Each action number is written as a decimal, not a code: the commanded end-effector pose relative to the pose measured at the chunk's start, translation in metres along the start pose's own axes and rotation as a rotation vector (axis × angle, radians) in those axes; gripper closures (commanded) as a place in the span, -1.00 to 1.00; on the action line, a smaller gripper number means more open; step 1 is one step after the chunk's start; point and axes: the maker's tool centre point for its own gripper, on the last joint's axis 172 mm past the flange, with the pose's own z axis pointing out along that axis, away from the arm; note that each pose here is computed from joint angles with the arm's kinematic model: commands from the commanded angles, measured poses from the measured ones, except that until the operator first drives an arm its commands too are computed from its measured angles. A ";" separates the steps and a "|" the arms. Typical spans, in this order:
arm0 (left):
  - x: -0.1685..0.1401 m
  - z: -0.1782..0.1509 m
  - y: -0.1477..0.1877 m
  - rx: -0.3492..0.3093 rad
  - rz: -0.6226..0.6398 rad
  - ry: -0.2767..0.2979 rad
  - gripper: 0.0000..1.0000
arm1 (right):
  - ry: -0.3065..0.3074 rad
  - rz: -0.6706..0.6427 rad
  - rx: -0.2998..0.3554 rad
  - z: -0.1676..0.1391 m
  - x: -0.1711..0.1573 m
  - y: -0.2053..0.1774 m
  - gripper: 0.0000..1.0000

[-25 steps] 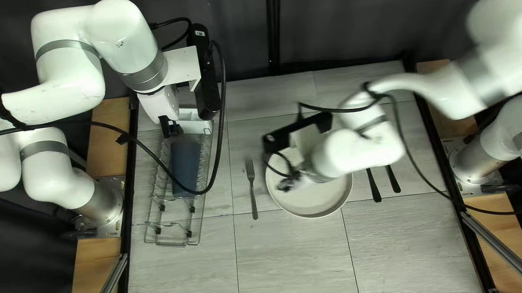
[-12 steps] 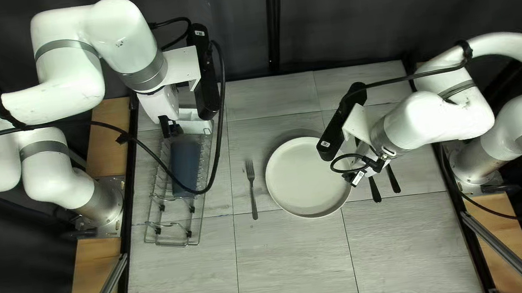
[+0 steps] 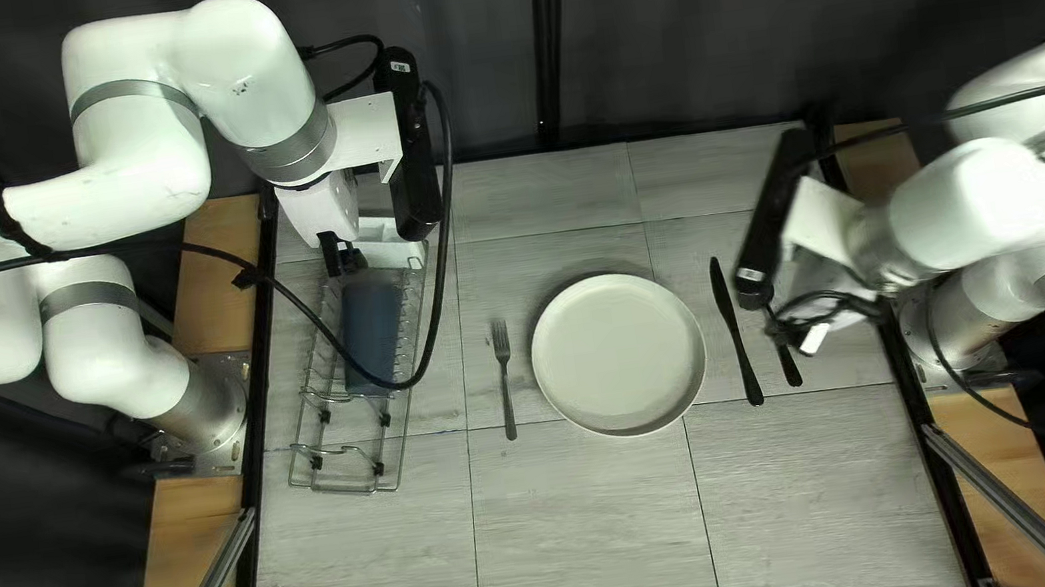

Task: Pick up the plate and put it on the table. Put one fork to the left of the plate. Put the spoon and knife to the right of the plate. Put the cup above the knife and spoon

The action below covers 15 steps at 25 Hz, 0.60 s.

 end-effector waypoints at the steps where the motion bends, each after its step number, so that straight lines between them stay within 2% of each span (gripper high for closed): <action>1: 0.000 0.007 -0.001 -0.019 -0.042 0.001 -1.00 | 0.000 0.000 0.000 0.000 0.000 0.000 -1.00; 2: 0.001 0.014 -0.004 -0.015 -0.096 0.000 -1.00 | 0.000 0.000 0.000 0.000 0.000 0.000 -1.00; 3: 0.007 0.032 0.004 -0.016 -0.214 -0.007 -1.00 | 0.000 0.000 0.000 0.000 0.000 0.000 -1.00; 5: 0.013 0.038 0.018 -0.013 -0.295 -0.020 -1.00 | 0.000 0.000 0.000 0.000 0.000 0.000 -1.00; 10: 0.013 0.038 0.018 -0.013 -0.295 -0.020 -1.00 | 0.000 0.000 0.000 0.000 0.000 0.000 -1.00; 11: 0.012 0.041 0.019 -0.033 -0.311 -0.022 -1.00 | 0.000 0.000 0.000 0.000 0.000 0.000 -1.00; 12: 0.022 0.044 0.019 -0.034 -0.327 -0.034 -1.00 | 0.000 0.000 0.000 0.000 0.000 0.000 -1.00; 13: 0.032 0.049 0.022 -0.017 -0.415 -0.061 -1.00 | 0.000 0.000 0.000 0.000 0.000 0.000 -1.00; 15: 0.038 0.054 0.052 0.000 -0.590 -0.061 -1.00 | 0.000 0.000 0.000 0.000 0.000 0.000 -1.00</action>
